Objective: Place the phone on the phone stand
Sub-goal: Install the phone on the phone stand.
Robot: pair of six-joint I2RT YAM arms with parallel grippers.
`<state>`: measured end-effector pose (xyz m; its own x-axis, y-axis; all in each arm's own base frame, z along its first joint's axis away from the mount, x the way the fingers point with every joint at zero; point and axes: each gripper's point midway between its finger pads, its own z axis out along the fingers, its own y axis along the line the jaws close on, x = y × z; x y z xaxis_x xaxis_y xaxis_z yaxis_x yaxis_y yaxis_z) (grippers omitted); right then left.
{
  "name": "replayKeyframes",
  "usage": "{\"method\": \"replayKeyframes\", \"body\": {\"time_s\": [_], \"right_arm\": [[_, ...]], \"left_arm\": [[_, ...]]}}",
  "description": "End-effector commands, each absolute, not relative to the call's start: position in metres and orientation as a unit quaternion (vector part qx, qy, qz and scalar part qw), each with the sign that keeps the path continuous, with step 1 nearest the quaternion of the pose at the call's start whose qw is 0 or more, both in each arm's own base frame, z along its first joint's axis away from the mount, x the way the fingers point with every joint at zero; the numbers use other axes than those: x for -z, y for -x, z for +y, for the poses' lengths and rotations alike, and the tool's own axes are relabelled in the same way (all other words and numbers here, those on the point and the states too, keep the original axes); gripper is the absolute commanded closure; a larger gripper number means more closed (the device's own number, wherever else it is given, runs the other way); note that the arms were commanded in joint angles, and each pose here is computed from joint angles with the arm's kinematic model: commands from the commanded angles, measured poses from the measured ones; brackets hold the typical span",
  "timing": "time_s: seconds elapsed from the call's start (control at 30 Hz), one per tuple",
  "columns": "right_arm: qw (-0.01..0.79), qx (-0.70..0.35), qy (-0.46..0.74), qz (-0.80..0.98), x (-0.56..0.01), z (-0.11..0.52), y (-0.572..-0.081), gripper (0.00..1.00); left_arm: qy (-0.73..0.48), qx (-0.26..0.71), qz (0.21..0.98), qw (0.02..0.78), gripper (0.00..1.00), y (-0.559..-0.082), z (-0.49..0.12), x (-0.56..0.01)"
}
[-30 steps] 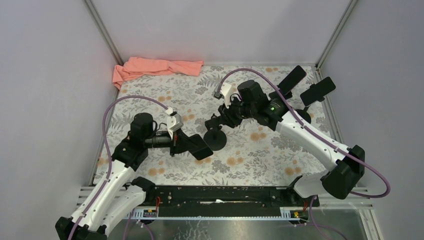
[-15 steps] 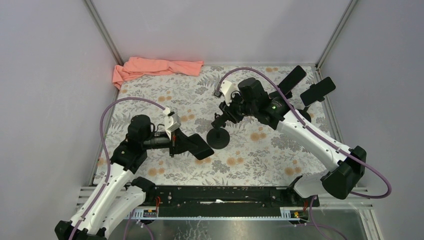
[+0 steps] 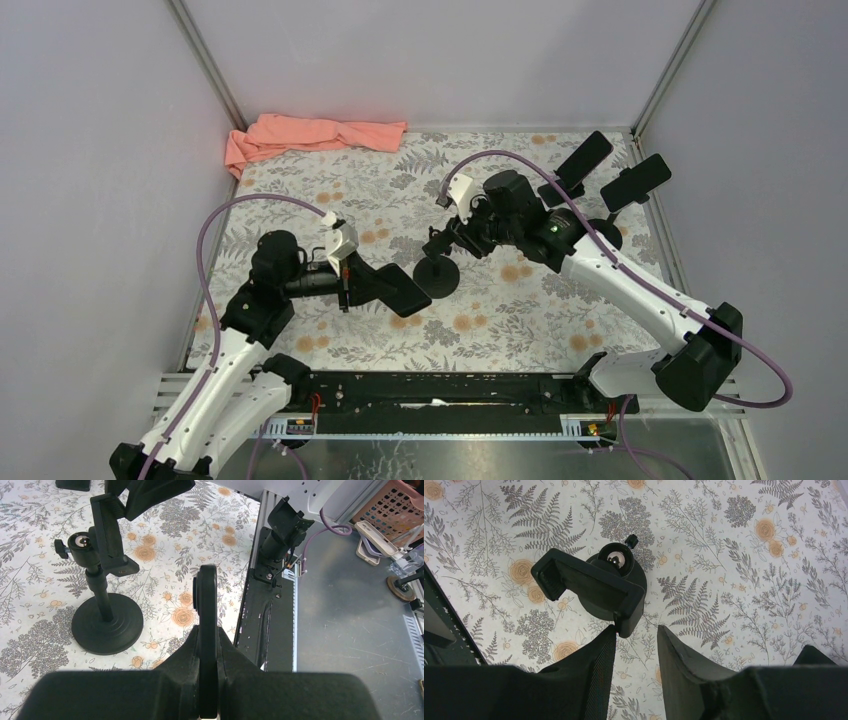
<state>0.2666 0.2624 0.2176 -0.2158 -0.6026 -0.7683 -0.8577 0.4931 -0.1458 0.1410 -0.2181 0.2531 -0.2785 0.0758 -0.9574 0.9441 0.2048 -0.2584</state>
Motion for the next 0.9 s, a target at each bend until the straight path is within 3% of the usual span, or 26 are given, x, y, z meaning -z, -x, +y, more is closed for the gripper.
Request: {"method": "replayKeyframes", "body": {"time_s": [0.0, 0.3, 0.63, 0.87], "right_arm": [[0.441, -0.169, 0.466, 0.748, -0.239, 0.269, -0.271, 0.57], [0.438, -0.185, 0.464, 0.747, -0.242, 0.278, -0.273, 0.59], [0.440, -0.184, 0.469, 0.743, -0.242, 0.278, -0.273, 0.77], [0.442, -0.185, 0.472, 0.740, -0.246, 0.280, -0.274, 0.73]], "left_arm": [[-0.410, 0.494, 0.607, 0.470, 1.00, -0.142, -0.221, -0.269], [-0.408, 0.495, 0.609, 0.466, 1.00, -0.142, -0.221, -0.267], [-0.407, 0.500, 0.606, 0.466, 1.00, -0.142, -0.222, -0.268], [-0.406, 0.504, 0.604, 0.466, 1.00, -0.143, -0.223, -0.272]]}}
